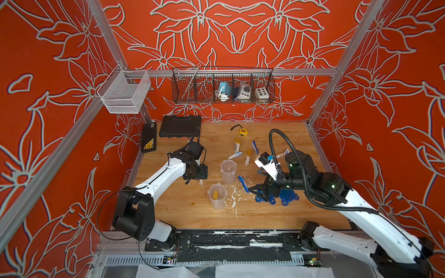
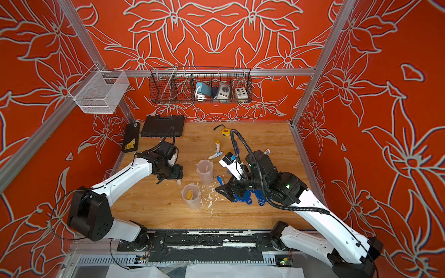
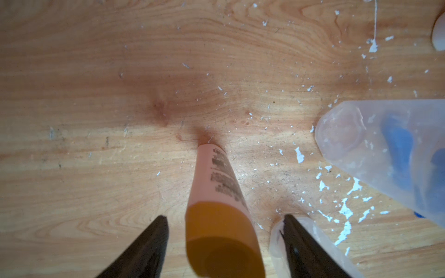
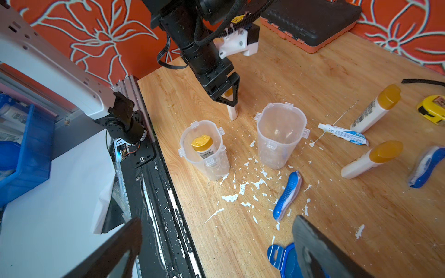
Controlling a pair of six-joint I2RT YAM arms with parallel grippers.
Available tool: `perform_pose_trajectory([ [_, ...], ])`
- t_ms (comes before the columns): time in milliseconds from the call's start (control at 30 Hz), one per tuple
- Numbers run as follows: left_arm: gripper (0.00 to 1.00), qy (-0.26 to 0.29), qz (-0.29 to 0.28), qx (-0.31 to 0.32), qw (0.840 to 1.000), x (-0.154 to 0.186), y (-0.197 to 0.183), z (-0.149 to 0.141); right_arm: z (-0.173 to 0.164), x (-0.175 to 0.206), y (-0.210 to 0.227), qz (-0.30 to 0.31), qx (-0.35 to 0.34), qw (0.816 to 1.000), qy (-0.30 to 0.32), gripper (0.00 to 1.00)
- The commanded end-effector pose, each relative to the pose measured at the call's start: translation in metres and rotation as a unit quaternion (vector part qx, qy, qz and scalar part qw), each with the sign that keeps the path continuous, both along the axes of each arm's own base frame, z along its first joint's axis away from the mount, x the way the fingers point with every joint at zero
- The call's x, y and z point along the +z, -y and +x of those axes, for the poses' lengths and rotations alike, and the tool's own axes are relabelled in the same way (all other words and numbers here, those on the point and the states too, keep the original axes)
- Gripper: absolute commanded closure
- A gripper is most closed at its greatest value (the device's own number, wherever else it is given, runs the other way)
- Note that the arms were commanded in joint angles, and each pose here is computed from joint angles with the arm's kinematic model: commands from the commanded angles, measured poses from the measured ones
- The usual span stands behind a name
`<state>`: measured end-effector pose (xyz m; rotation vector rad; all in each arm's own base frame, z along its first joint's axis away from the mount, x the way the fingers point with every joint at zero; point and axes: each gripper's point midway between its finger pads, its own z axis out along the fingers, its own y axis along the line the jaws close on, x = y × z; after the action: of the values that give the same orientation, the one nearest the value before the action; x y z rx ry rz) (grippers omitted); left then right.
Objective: Pack away toiletry kits
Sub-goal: Pick up the toiletry item from the center of the board.
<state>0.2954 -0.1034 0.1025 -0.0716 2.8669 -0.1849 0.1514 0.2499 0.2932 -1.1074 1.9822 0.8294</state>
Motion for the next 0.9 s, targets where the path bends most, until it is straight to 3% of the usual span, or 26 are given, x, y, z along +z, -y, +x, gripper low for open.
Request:
perform_pose_trajectory([
  [0, 0.28, 0.007, 0.006, 0.001, 1.0, -0.002, 0.0, 0.01, 0.005, 0.005, 0.001, 0.005, -0.012, 1.0, 0.021, 0.02],
  [467, 0.57, -0.003, 0.022, 0.001, 1.0, -0.009, -0.003, 0.012, 0.007, 0.009, 0.003, -0.002, -0.014, 0.999, 0.034, 0.03],
  [867, 1.0, 0.017, 0.03, -0.005, 0.999, 0.025, -0.008, 0.008, 0.012, 0.013, 0.009, -0.016, -0.031, 0.998, 0.043, 0.04],
])
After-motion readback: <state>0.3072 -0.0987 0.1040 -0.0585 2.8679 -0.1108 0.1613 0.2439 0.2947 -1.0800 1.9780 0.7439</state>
